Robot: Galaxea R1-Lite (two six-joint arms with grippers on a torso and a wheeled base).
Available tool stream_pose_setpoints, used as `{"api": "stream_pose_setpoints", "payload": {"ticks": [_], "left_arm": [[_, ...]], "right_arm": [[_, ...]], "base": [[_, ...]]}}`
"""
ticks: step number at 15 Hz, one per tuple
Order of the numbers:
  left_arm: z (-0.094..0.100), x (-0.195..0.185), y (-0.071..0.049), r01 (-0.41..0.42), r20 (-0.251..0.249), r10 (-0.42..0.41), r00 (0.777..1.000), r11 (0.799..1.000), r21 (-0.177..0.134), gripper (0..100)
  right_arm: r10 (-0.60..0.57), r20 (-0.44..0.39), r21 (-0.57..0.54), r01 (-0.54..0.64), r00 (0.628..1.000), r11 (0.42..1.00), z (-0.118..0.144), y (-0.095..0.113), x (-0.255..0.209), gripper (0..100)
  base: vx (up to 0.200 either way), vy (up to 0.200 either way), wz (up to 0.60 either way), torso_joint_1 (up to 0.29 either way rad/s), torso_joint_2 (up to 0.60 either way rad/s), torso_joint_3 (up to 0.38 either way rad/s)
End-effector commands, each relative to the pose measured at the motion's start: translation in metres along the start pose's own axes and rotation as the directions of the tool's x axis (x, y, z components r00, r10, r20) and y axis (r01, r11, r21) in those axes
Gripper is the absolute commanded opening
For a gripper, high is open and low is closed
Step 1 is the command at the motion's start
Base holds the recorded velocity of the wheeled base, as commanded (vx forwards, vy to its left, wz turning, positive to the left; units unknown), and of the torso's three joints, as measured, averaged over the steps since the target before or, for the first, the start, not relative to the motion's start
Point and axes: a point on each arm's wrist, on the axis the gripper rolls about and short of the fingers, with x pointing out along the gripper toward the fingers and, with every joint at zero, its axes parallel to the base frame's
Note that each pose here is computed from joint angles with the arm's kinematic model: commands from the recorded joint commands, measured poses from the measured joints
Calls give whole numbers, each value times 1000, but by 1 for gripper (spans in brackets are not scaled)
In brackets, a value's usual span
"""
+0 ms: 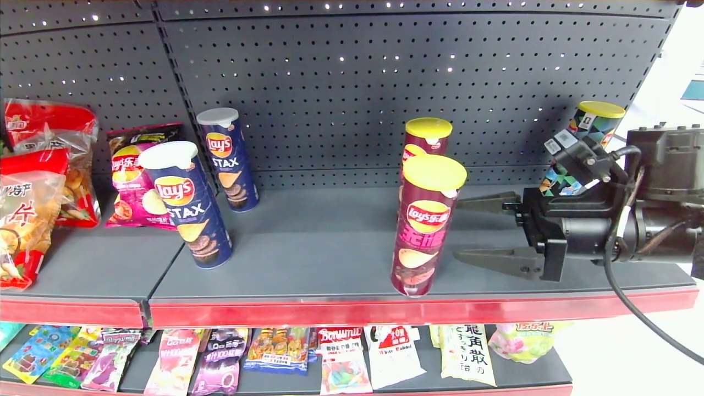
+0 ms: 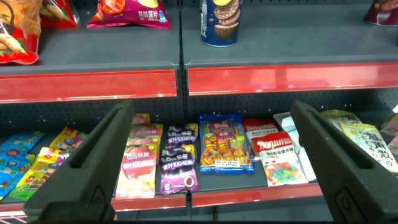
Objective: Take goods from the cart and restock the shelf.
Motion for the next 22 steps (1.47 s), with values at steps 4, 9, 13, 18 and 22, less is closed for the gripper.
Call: {"api": "stream_pose_setpoints", "payload": {"ticks": [4,9,13,18,22], "left_arm": [[0,0,0,0,0,0,1000,1000,0,100],[0,0,0,0,0,0,1000,1000,0,100],[0,0,0,0,0,0,1000,1000,0,100],[0,0,0,0,0,0,1000,1000,0,100],[0,0,0,0,0,0,1000,1000,0,100]], "right_arm": [[31,3,-11,-31,1000,999,5,-7,18,100],[44,-3,-10,-44,999,999,4,-14,29,100],[55,0,-16,-55,998,998,6,-17,37,100],[72,1,-23,-72,997,997,10,-15,49,100],[61,-12,-15,-61,998,998,6,-18,53,100]], "base": [[0,0,0,0,0,0],[0,0,0,0,0,0],[0,0,0,0,0,0],[0,0,0,0,0,0],[0,0,0,0,0,0]]}}
